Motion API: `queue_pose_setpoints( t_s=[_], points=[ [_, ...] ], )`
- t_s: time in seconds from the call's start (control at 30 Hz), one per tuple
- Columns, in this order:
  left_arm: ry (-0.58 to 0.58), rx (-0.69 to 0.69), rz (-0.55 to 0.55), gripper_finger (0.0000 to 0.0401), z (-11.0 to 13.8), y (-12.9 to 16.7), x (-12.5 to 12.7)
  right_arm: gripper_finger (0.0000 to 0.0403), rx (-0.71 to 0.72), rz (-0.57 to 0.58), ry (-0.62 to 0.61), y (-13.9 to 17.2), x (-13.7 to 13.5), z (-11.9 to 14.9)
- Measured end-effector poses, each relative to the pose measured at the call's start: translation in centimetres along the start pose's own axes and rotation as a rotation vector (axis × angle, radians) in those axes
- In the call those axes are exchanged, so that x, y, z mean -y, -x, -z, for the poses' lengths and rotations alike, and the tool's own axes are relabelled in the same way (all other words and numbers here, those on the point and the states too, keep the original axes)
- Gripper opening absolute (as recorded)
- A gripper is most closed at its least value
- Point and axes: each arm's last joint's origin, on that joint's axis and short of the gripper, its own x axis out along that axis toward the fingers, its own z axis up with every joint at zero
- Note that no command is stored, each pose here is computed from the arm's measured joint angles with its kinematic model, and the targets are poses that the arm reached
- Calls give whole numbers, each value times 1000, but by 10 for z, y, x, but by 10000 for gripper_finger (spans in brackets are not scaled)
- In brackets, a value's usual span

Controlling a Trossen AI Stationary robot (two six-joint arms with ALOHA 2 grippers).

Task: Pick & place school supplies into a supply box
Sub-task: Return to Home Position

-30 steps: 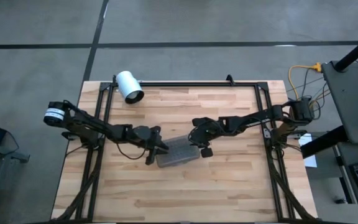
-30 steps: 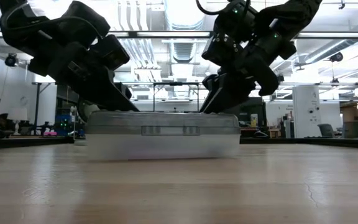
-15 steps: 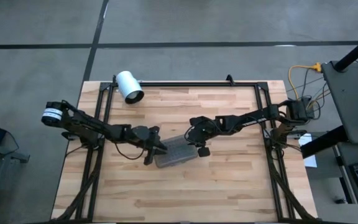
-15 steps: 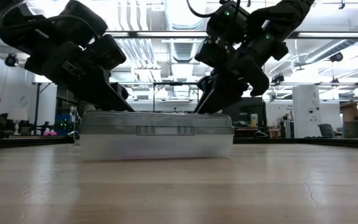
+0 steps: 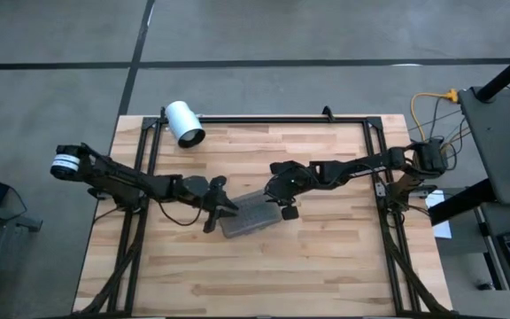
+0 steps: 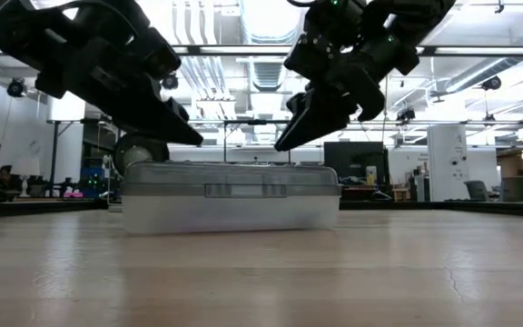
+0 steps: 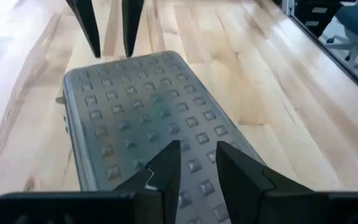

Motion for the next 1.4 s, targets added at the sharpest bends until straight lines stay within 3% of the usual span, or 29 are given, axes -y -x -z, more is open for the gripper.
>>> queue_pose_setpoints(
  t_s=[0.37, 0.77, 1.03, 1.23, 1.4],
  points=[
    [-4, 34, 6, 86, -7, 4, 1, 95, 13, -6, 21, 2, 0, -2],
    [-191, 45, 5, 86, -8, 4, 1, 77, 24, -5, 60, 2, 0, -4],
    [-175, 35, -1, 86, -5, 5, -1, 83, 32, -6, 68, 2, 0, -5],
    [-162, 37, -30, 86, -5, 7, -8, 86, 33, -4, -149, 4, 2, -5],
    [-153, 30, -59, 86, -1, 9, -12, 78, -31, -13, -149, 14, 1, -2]
  ],
)
